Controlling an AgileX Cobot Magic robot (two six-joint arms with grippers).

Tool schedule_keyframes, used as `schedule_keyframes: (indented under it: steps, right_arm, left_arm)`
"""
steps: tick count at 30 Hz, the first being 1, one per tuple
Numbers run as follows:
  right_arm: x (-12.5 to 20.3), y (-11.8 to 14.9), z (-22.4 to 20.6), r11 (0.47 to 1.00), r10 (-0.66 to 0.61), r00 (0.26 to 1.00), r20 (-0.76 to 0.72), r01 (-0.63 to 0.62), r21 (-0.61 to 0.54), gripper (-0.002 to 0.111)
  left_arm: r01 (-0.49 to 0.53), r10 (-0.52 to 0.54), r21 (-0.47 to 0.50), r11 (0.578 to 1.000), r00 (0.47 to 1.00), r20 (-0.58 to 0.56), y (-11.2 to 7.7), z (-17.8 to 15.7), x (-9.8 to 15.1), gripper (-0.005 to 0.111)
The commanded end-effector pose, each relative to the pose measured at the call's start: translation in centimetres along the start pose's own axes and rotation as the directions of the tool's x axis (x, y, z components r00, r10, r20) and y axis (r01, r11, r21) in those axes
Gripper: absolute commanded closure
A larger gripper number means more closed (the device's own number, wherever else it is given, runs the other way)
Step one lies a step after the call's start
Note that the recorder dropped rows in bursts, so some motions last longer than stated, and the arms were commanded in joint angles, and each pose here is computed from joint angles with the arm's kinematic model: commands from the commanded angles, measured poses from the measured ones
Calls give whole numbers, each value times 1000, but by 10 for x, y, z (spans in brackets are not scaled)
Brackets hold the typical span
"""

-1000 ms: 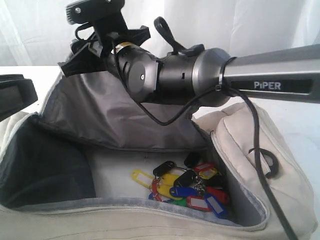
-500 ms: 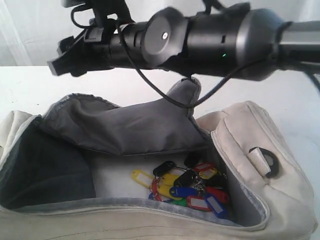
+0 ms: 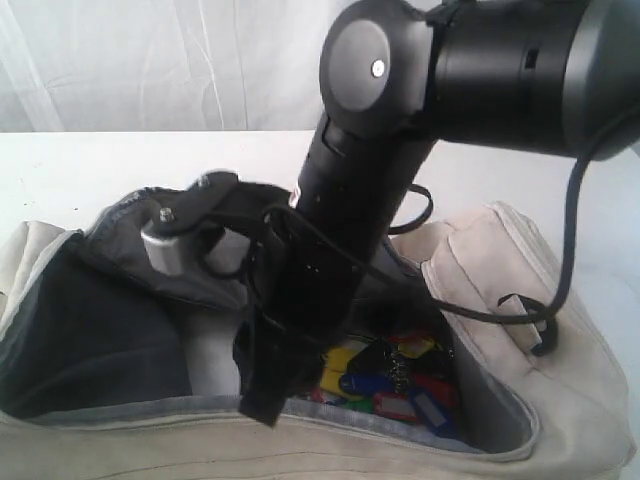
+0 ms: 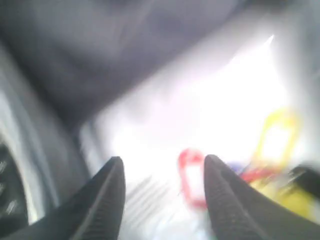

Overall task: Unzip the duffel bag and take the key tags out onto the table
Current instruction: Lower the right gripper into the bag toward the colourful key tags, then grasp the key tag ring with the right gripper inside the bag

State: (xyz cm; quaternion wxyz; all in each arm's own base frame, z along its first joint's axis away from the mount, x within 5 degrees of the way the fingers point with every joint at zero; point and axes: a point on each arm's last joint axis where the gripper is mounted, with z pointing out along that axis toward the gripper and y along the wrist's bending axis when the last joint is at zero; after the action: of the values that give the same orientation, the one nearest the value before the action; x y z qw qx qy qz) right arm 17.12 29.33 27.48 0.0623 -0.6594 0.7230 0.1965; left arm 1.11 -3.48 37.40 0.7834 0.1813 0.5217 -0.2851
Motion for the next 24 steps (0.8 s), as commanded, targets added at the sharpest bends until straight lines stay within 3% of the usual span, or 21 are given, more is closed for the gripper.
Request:
schedule_keyframes:
  steps: [1, 3, 6, 10, 12, 16, 24]
  right_arm:
    - [20, 7, 15, 995, 26, 993, -111, -36, -95, 62]
    - [32, 12, 28, 985, 64, 988, -143, -86, -152, 62]
    - [40, 12, 35, 986, 29, 984, -177, -57, -157, 62]
    - [40, 4, 35, 997, 8, 985, -170, -21, -73, 62]
    - [45, -7, 34, 999, -32, 972, -231, 39, 30, 62]
    - [53, -20, 30, 982, 52, 949, -310, 9, 191, 62]
    - [48, -20, 29, 979, 71, 967, -243, -21, 205, 55]
  left_arm:
    - [-16, 16, 93, 996, 1000, -5, -10, -4, -1, 73]
    - [-13, 16, 142, 990, 1000, -19, -15, -5, 0, 73]
    - [-12, 19, 196, 980, 999, -33, -20, -6, 2, 74]
    - [-10, 22, 245, 970, 999, -46, -24, -7, 3, 74]
    - [-8, 23, 267, 964, 998, -52, -26, -7, 3, 74]
    - [-7, 25, 284, 959, 998, -57, -28, -8, 4, 74]
    - [-7, 25, 284, 959, 998, -57, -28, -8, 4, 74]
